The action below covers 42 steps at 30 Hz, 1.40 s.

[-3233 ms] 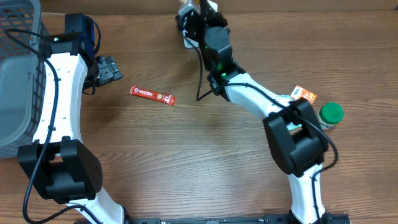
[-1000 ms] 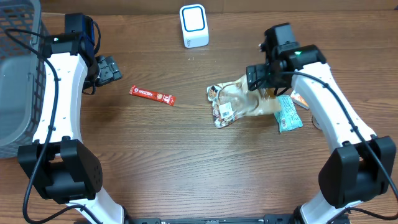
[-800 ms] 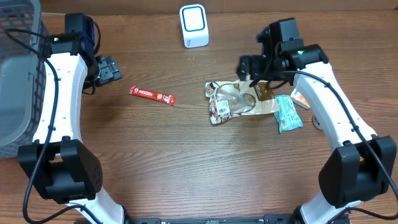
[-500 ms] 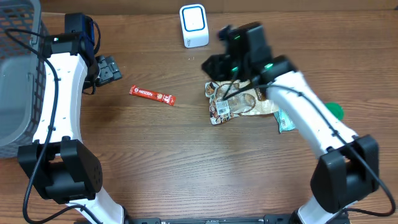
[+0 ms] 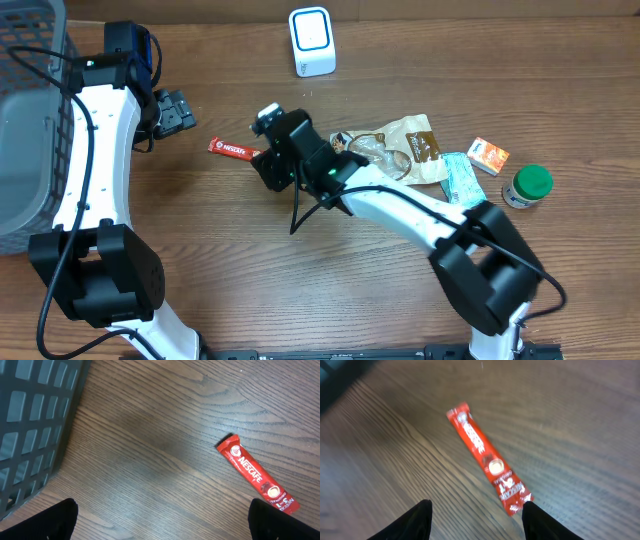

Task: Scan the item barcode
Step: 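Move the right gripper to the red Nescafe stick and grasp it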

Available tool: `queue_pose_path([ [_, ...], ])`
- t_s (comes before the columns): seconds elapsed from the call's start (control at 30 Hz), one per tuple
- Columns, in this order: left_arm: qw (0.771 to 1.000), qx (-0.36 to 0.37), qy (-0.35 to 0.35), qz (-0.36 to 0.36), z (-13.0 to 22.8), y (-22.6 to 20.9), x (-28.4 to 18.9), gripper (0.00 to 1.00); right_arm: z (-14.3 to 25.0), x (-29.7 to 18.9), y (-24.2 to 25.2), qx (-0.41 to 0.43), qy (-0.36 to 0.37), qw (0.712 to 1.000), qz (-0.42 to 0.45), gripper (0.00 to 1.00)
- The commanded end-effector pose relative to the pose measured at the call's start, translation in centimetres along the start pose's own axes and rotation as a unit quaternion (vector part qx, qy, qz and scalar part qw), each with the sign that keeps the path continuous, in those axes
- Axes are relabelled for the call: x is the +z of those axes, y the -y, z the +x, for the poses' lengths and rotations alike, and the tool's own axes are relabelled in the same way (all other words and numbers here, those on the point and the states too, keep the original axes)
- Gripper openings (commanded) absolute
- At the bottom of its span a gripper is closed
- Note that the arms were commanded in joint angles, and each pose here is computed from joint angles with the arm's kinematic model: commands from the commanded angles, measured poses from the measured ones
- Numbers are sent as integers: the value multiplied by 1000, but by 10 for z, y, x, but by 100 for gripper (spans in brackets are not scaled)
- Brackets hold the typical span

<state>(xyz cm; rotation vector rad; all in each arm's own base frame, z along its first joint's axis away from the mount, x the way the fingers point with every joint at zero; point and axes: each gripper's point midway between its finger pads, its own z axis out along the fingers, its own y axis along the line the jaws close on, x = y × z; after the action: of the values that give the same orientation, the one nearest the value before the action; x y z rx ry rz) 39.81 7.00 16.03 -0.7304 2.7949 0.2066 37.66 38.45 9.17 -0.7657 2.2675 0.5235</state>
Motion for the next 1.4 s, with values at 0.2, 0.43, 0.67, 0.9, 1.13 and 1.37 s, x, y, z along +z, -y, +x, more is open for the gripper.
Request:
queue_pose_path([
  [0.2,1000,1,8,-4,-4,-1,-4,100,-29,4,3,-14,44,999,9,63],
  [0.43,1000,1,8,-4,-4,-1,-4,100,-39,28,3,2,90,996,2,44],
  [0.67,1000,1,8,-4,-4,-1,-4,100,0,77,12,65,68,996,3,32],
  [0.9,1000,1,8,-4,-4,-1,-4,100,46,94,20,68,-2,998,18,26],
  [1.13,1000,1,8,-4,-4,-1,-4,100,71,62,19,113,-94,989,25,13],
  [1.37,1000,1,8,-4,-4,-1,-4,100,82,14,20,166,-161,972,45,13],
])
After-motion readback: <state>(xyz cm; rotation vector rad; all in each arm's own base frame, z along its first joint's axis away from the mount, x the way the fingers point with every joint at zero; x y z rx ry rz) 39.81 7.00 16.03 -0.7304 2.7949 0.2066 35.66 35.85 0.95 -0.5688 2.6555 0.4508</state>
